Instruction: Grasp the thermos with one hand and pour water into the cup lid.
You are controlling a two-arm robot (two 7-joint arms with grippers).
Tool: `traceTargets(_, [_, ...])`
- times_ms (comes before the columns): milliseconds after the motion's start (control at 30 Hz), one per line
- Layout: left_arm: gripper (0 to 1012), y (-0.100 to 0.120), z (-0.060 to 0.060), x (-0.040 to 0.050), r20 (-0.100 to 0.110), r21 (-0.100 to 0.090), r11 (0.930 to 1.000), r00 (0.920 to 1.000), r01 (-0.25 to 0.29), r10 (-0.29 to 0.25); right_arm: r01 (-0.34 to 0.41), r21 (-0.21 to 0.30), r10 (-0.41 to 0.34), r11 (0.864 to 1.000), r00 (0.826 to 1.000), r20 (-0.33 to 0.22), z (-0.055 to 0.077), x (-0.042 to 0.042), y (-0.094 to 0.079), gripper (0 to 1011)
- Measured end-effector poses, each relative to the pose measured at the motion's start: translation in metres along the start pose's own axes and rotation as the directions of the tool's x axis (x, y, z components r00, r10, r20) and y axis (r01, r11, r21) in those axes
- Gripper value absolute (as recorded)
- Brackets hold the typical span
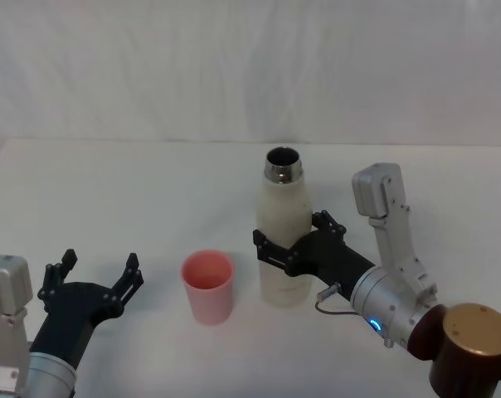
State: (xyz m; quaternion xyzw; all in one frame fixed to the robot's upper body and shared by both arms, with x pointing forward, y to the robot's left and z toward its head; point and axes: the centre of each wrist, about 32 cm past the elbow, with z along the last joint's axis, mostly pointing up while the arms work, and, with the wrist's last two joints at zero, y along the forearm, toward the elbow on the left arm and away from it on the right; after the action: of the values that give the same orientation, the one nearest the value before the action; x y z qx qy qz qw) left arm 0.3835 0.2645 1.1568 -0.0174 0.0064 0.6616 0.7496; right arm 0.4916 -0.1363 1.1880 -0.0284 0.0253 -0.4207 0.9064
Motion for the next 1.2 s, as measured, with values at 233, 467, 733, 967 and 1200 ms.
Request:
traceTargets(233, [1001, 0.0000, 0.0000, 0.0000, 0.000, 0.000, 1.0000, 1.0000, 0.000, 0.000, 0.000, 0.001, 0.000, 1.000, 1.000, 0.000, 0.0004, 0.0001, 0.0001, 1000])
traceTargets(467, [1001, 0.0000, 0.0000, 0.0000, 0.000, 0.000, 1.0000, 1.0000, 0.000, 0.000, 0.000, 0.001, 0.000, 1.000, 1.000, 0.000, 0.0004, 0.0000, 0.0001, 999])
traceTargets(733, [1001, 0.0000, 0.0000, 0.0000, 0.000, 0.000, 1.0000, 1.0000, 0.000, 0.000, 0.000, 0.000, 0.000, 1.000, 1.000, 0.001, 0.0003, 0.0000, 0.0001, 999])
traceTargets(967, [1001, 0.0000, 0.0000, 0.0000, 0.000, 0.000, 1.0000, 1.0000, 0.000, 0.000, 0.000, 0.000, 0.000, 1.000, 1.000, 0.001, 0.0003, 0.0000, 0.0001, 1000])
traceTargets(1200, [1001, 0.0000, 0.0000, 0.0000, 0.000, 0.000, 1.0000, 1.0000, 0.000, 0.000, 0.002, 0.002, -0.002, 1.000, 1.000, 0.007, 0.0001, -0.0002, -0.0030, 1000])
